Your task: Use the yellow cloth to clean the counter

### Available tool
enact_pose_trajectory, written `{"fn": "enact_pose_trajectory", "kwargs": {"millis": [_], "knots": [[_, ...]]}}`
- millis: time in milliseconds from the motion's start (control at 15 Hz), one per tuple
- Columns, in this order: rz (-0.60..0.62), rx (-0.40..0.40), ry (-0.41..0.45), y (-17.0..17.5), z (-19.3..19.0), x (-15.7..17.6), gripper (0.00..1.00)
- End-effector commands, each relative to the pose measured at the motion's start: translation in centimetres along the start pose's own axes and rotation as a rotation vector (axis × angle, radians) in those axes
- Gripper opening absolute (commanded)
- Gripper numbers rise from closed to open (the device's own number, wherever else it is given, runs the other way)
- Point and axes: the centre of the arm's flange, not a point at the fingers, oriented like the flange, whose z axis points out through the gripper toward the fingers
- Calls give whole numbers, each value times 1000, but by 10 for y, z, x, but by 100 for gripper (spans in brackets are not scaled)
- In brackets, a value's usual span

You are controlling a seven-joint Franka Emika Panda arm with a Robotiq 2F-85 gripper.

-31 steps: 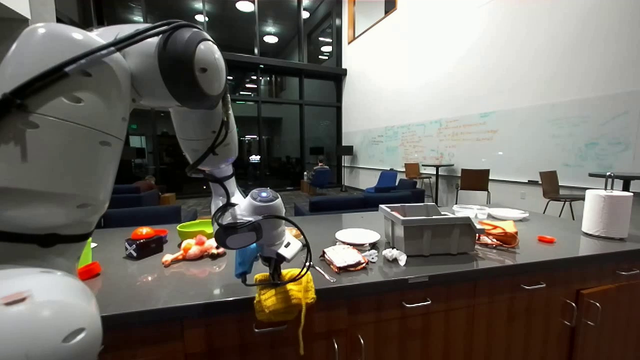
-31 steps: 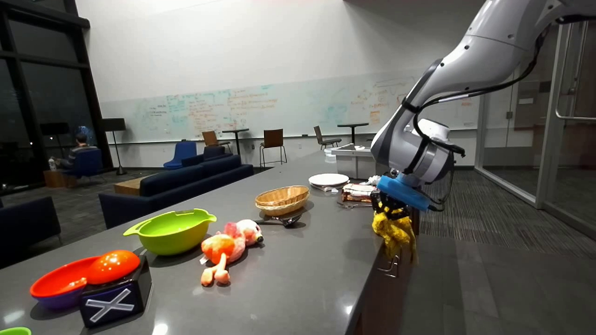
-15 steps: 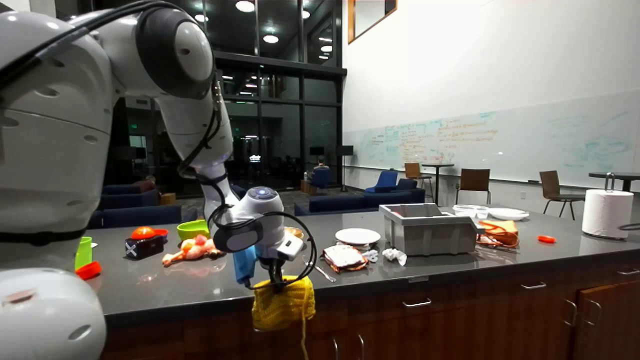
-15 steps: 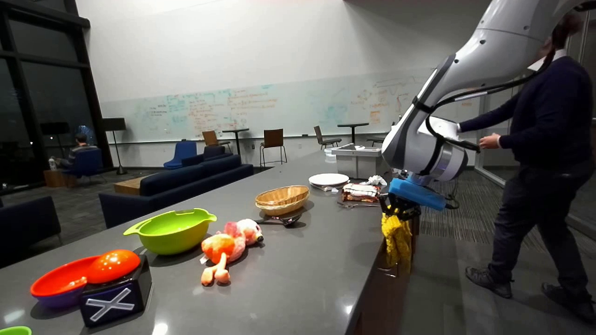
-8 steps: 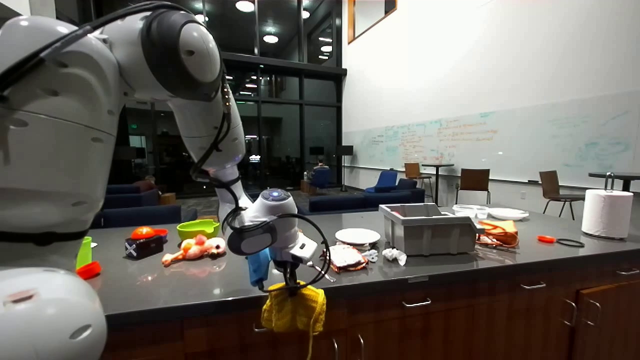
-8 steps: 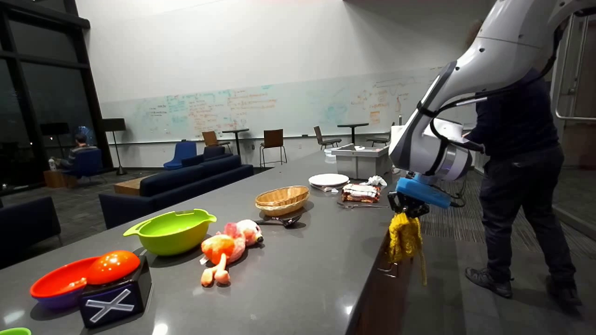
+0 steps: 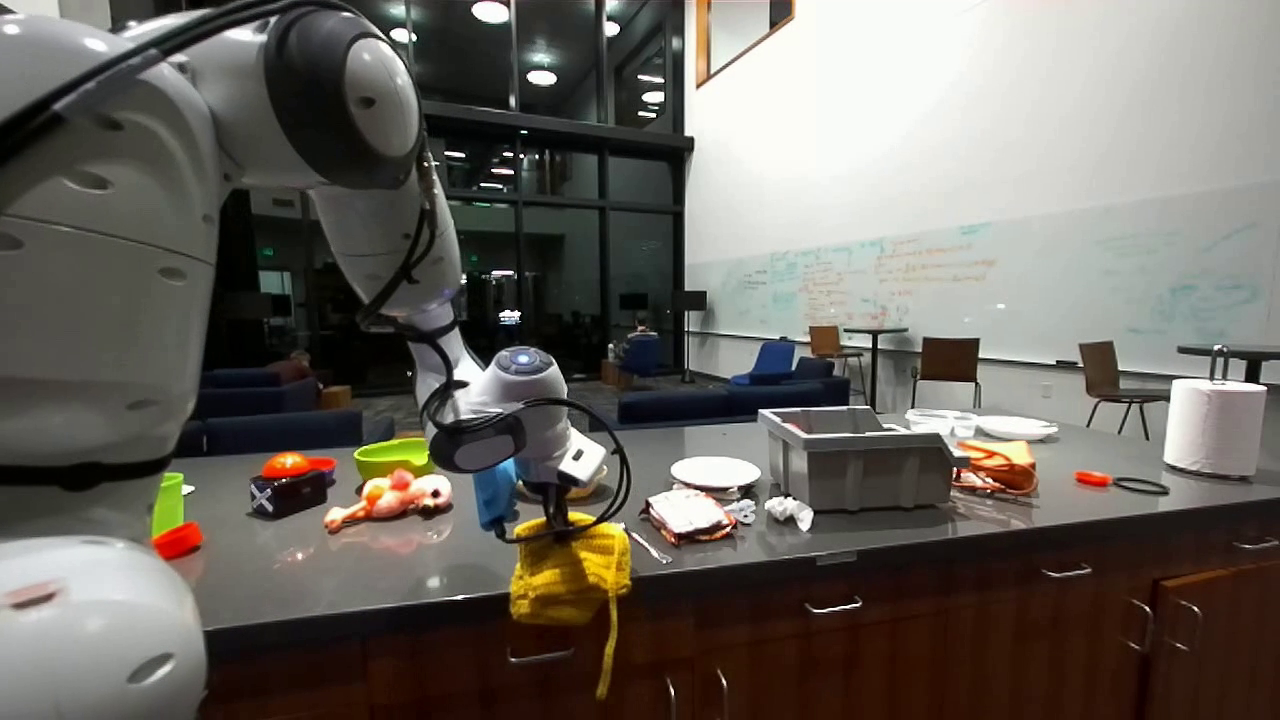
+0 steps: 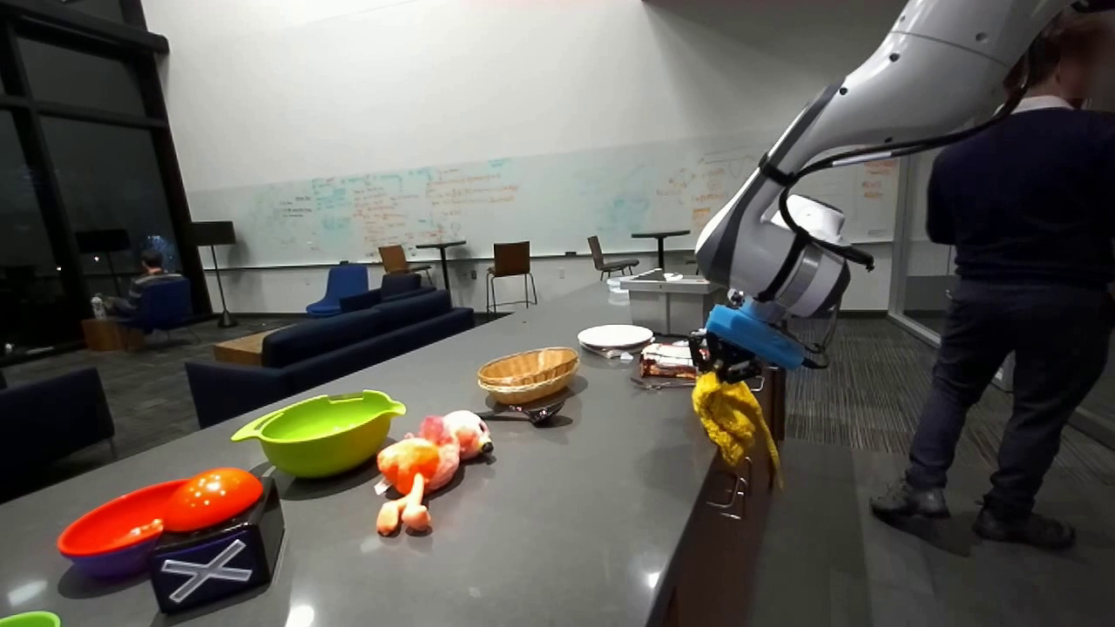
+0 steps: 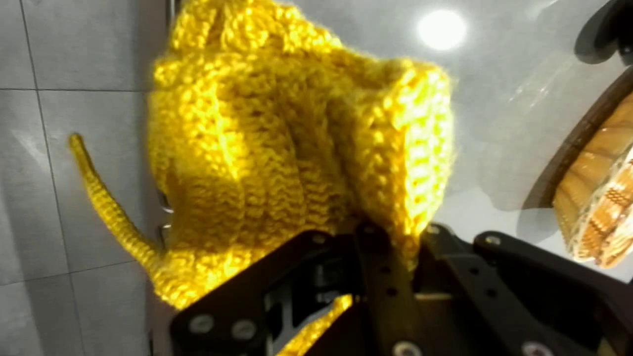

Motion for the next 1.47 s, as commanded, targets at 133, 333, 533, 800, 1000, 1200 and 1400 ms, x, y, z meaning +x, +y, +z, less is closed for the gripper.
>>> {"fn": "enact_pose_trajectory", "kwargs": {"millis": [133,333,533,800,1000,1200,1400], "knots": [[-104,97,49,-44,-39,-17,3],[-127,100,57,-58,-49,-20,3],[-127,71,51,-51,-50,-21,3],[-132,13,17,-31,-33,-20,3],[-149,-26,-16,-21,-14,-21,3],[-163,-46,-61,-17,2,-28,3],[-177,-78,-112,-18,15,-40,3]]}}
